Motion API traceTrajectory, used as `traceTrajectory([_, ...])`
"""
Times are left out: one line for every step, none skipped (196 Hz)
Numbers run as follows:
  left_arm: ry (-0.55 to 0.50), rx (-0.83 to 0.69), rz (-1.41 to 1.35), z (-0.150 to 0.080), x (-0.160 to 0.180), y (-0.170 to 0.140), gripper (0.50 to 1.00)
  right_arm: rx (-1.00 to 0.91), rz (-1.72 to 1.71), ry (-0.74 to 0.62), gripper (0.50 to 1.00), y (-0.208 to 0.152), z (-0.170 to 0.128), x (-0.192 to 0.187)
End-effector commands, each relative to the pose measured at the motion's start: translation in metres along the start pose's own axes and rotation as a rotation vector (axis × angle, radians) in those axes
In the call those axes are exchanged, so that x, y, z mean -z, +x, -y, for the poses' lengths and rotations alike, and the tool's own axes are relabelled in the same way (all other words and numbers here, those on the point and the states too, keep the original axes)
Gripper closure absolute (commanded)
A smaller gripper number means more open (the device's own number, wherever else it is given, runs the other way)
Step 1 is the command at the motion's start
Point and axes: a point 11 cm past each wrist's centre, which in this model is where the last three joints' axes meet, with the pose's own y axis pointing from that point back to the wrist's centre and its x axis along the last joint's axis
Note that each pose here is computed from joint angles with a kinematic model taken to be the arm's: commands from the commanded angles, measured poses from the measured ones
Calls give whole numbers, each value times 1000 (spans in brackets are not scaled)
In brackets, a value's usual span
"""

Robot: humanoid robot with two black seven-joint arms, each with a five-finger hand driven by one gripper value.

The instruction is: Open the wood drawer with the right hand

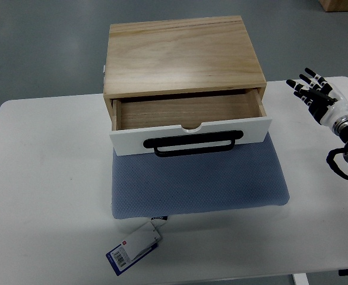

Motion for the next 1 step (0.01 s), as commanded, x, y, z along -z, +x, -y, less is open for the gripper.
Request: traceTrajectory([0,0,1,0,0,0,500,0,6,-3,568,-1,0,-3])
